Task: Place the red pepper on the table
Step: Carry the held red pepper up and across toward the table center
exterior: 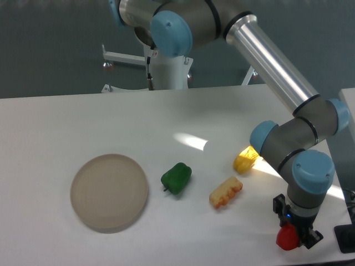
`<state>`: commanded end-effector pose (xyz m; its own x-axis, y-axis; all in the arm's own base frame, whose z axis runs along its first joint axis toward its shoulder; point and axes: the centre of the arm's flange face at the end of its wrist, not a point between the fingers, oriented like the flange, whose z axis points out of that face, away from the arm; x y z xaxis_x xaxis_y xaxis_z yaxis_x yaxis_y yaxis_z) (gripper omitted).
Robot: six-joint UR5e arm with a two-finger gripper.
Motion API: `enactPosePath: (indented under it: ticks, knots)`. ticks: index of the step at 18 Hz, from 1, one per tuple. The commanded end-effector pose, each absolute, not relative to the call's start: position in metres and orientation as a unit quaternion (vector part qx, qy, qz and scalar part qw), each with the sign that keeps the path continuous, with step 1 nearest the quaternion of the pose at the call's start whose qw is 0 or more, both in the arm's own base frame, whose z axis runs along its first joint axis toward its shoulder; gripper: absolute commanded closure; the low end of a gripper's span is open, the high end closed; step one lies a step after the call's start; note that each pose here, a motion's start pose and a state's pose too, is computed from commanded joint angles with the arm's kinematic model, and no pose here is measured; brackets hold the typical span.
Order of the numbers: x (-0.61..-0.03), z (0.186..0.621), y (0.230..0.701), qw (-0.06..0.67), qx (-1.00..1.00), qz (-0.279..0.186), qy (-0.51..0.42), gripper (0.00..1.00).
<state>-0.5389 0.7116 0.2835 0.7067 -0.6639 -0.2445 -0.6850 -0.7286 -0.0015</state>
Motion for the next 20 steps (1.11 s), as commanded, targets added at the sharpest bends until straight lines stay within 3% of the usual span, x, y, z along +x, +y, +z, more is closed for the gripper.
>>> enactPosePath:
  ticks: [12,20]
  knots:
    - [-0.516,0.294,0.705,0.041,-0.93,0.098,0.353,0.57]
    - [-0.448,0.334,0.668,0.043,-0.939,0.054,0.336,0.57]
